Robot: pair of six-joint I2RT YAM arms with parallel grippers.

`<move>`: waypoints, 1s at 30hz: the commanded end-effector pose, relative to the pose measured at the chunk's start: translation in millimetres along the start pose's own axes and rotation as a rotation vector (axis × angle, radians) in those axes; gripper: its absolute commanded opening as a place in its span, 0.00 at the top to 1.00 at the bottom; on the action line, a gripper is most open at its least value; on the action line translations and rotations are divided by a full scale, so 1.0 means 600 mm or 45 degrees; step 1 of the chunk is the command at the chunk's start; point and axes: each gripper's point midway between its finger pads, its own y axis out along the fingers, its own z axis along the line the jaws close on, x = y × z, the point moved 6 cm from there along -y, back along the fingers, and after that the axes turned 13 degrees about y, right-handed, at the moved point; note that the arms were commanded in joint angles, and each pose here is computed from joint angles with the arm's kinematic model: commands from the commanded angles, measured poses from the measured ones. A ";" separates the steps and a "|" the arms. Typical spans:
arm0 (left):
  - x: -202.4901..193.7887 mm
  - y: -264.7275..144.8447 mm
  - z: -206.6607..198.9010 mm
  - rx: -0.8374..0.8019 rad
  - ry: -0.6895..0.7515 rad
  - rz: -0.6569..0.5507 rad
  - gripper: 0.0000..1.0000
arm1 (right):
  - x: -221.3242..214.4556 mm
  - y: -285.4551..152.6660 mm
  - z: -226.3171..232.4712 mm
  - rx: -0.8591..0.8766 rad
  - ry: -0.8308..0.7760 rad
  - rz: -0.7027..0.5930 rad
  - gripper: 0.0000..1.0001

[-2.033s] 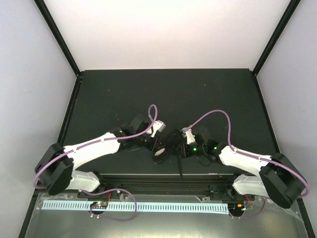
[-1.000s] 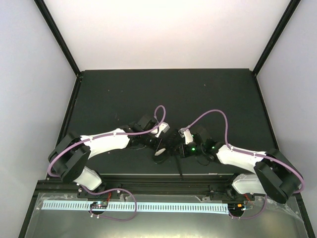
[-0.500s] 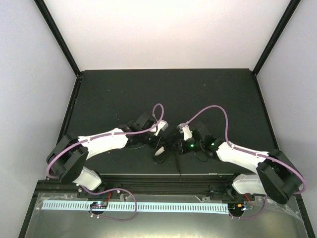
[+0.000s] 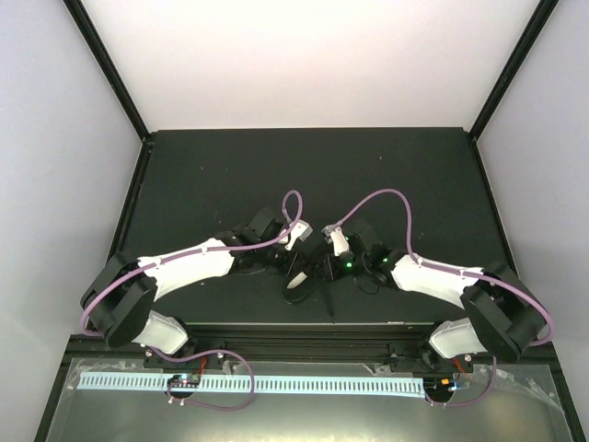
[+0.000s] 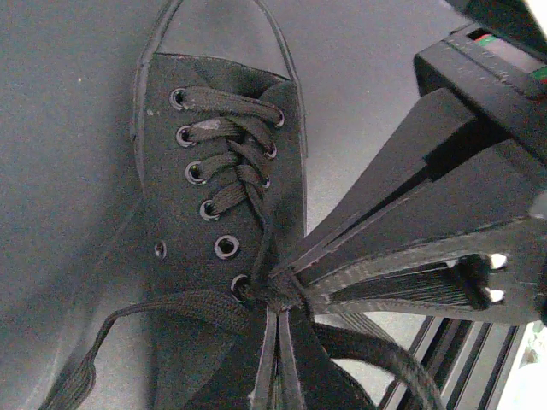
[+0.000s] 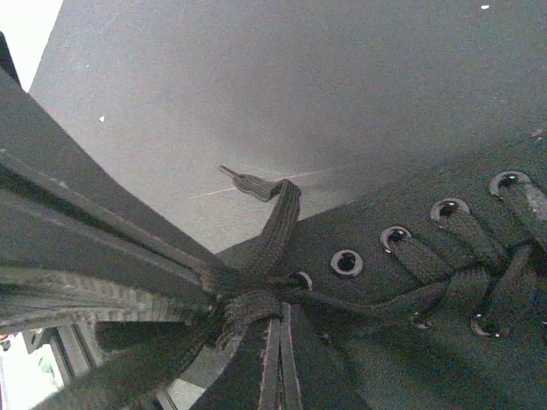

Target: Tie the shoes

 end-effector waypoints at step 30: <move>0.022 0.011 0.036 -0.096 0.015 -0.110 0.81 | -0.073 -0.037 -0.043 -0.071 0.074 -0.025 0.44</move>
